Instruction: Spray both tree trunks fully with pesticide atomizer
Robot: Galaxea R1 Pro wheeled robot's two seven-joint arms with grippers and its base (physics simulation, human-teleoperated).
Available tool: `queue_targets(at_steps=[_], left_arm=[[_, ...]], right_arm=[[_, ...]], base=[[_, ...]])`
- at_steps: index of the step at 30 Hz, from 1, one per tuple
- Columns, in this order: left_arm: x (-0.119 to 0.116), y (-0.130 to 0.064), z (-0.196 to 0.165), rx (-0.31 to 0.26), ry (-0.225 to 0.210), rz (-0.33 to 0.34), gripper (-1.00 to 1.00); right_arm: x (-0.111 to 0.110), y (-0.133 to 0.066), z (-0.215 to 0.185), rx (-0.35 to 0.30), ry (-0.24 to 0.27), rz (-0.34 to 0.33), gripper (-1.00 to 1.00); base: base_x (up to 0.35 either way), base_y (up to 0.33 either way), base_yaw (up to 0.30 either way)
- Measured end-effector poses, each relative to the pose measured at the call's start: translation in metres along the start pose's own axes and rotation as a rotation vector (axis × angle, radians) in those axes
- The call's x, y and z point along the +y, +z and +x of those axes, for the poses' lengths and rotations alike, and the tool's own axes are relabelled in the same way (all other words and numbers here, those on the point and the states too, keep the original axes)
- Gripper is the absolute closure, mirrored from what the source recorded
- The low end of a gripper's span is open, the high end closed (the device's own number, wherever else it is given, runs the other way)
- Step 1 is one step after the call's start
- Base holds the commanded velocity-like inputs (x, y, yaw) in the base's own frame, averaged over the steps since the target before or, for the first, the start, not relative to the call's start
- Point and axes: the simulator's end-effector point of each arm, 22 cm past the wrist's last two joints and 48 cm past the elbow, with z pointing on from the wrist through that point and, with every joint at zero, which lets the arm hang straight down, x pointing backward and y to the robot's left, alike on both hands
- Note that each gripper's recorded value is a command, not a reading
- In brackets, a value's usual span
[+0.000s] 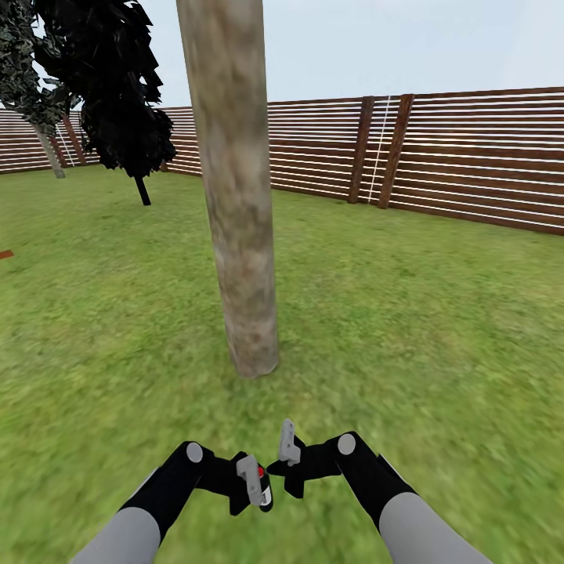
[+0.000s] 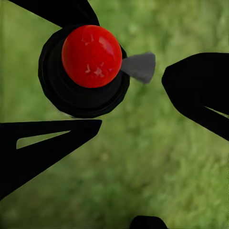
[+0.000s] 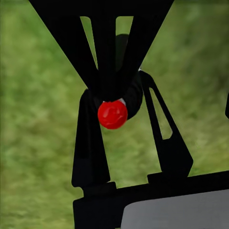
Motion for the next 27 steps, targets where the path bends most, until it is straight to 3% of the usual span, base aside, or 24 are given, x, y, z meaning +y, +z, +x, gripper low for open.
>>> queue_targets(at_steps=[27], left_arm=[[-0.0030, 0.0020, 0.0026, 0.004, -0.008, 0.007, 1.00]], right_arm=[[0.0001, 0.0000, 0.0001, 0.000, 0.000, 0.000, 1.00]], base=[[0.000, 0.000, 0.000]])
